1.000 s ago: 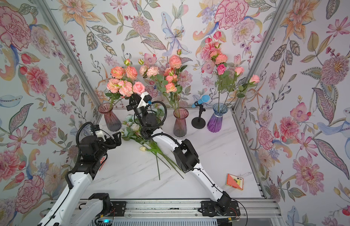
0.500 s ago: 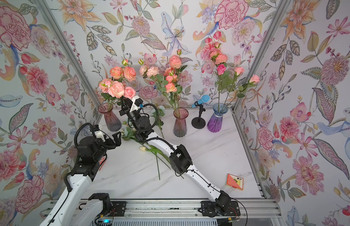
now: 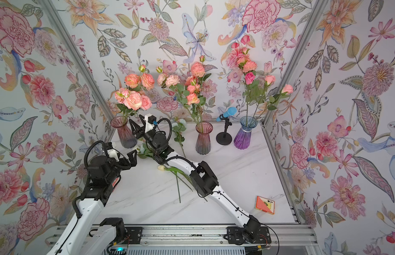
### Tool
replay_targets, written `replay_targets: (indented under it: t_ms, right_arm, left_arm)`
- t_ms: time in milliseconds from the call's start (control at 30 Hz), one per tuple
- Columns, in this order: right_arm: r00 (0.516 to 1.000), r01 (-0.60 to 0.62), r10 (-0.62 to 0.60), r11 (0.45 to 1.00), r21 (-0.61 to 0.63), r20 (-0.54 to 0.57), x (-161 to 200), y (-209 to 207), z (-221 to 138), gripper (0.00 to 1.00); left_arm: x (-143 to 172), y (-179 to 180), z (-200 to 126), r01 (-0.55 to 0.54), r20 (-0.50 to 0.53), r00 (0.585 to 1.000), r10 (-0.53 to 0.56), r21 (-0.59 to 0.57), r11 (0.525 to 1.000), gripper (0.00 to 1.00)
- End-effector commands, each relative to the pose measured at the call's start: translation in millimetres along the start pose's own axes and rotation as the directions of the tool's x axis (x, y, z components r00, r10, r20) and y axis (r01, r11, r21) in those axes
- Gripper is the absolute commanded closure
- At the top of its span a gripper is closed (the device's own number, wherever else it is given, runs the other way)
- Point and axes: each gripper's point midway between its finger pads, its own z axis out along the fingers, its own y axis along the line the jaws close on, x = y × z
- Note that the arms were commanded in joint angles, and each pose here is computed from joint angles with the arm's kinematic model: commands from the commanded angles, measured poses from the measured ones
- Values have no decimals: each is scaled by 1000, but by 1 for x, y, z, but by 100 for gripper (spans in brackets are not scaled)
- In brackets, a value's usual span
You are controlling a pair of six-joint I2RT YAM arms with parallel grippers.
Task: Place the pink flowers into the vase
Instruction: Place the flower in the vase.
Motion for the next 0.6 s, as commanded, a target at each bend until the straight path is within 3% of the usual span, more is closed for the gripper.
replay_targets:
  t_ms: [0,167,333,567]
  right_arm:
    - [996,8,-4,999,-41,94,-69,18,3,21]
    - [996,13,-10,999,-33,86,-83,11,-12,0]
    - [998,54,-54,998,-11,31,-96,7,-38,1]
    - [985,133,-121,986,98,-123,-117,-30,-96,1]
  left_arm:
    - [-9,-1,-1,-20,46,999,19,10,1000,0]
    - [-12,-3,5,2,68,998,-4,27,1000,0]
    - [-9,0,17,22,78,997,-24,26,999,0]
    - [-18,2,36,52,144,988,-54,17,999,0]
